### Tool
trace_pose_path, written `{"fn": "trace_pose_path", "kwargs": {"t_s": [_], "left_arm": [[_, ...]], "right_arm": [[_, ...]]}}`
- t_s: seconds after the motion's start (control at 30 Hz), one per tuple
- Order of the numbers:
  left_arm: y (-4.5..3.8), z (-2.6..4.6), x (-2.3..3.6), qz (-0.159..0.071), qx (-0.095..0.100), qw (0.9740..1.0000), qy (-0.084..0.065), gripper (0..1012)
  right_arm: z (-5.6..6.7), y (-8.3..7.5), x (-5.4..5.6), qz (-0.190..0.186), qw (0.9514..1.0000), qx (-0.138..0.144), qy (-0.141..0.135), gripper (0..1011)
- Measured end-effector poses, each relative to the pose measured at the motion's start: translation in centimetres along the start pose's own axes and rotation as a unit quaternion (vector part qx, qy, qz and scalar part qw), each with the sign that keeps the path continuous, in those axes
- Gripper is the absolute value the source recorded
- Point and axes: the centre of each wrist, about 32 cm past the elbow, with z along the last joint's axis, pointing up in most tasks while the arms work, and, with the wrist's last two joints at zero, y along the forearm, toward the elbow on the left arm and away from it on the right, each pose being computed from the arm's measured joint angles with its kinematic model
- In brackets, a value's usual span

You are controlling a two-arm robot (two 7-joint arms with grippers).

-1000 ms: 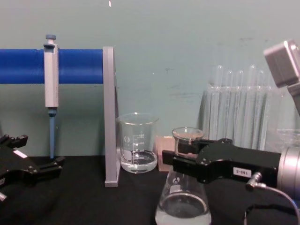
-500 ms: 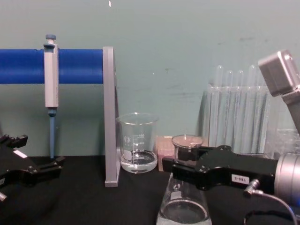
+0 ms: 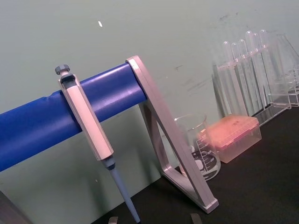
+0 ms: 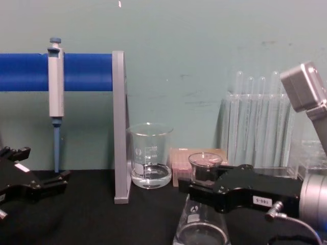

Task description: Grasp the erlenmeyer flask with one hand, shake it three times, then place it back.

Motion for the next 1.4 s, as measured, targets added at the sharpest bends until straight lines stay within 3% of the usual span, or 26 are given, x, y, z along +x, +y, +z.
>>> {"fn": "trace_pose_path", "kwargs": {"t_s": [0.63,0.83,1.1,1.3,1.4], "left_arm": [[0.0,0.0,0.0,0.0,0.0,1.0,0.0,1001],[0.0,0.0,0.0,0.0,0.0,1.0,0.0,1001],[0.0,0.0,0.0,0.0,0.0,1.0,0.0,1001],[0.0,0.0,0.0,0.0,0.0,1.0,0.0,1001],[0.0,0.0,0.0,0.0,0.0,1.0,0.0,1001]], "right_arm": [[-0.02,-0.11,-0.16,-0.003,1.0,-0.001,-0.002,449],[-0.03,-0.12,-0.14,-0.003,1.0,-0.002,-0.002,593],[-0.03,-0.11,-0.13,-0.003,1.0,-0.002,-0.002,881],[-0.03,-0.11,-0.12,-0.003,1.0,-0.002,-0.001,1002],[-0.03,-0.11,-0.12,-0.003,1.0,-0.002,-0.001,1000]]}}
